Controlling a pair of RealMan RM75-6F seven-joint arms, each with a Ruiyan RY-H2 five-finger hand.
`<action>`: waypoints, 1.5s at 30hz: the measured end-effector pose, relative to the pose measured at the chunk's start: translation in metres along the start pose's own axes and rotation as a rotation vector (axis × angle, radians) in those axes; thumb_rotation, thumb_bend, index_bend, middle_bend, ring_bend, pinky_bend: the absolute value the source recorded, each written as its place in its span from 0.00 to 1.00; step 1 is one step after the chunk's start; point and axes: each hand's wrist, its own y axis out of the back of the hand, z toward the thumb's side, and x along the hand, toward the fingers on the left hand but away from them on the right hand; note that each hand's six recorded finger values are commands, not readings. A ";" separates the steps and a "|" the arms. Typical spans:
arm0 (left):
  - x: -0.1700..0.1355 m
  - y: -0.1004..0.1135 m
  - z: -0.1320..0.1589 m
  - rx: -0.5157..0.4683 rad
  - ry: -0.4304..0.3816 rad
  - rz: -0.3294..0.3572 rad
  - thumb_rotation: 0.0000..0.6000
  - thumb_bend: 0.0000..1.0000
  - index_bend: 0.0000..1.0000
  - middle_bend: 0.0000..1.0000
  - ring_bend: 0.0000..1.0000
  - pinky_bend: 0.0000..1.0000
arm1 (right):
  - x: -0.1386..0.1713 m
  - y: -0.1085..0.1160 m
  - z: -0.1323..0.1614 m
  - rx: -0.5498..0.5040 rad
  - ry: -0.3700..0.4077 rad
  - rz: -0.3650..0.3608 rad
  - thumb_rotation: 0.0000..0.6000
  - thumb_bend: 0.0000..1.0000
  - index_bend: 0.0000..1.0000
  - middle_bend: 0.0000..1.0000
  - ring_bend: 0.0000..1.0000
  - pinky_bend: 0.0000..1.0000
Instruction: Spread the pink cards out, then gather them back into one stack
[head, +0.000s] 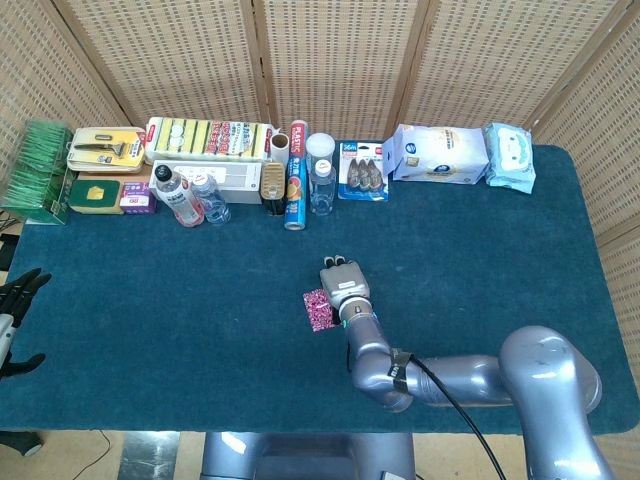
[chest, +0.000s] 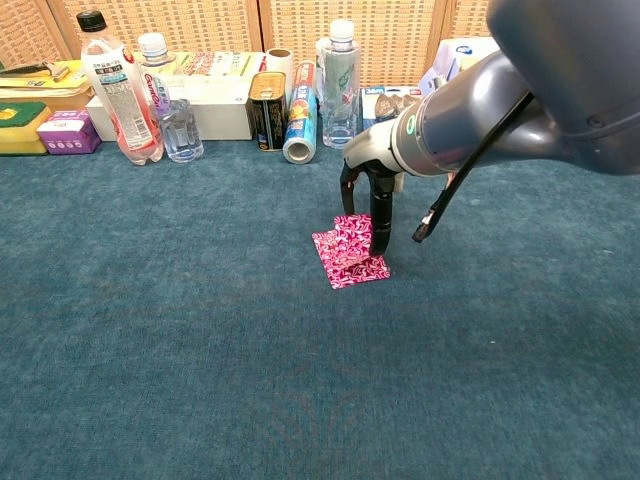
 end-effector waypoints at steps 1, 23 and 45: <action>0.000 0.000 0.000 0.000 0.000 -0.001 1.00 0.05 0.00 0.00 0.00 0.05 | 0.000 0.000 0.000 -0.001 0.001 0.000 1.00 0.21 0.29 0.05 0.00 0.18; -0.001 0.001 0.000 -0.002 0.000 0.002 1.00 0.05 0.00 0.00 0.00 0.05 | -0.001 -0.004 0.004 0.000 0.007 0.003 1.00 0.18 0.24 0.05 0.00 0.18; 0.000 0.001 -0.001 -0.002 0.002 0.002 1.00 0.05 0.00 0.00 0.00 0.05 | 0.002 -0.002 0.003 0.002 0.024 0.000 1.00 0.17 0.21 0.04 0.00 0.18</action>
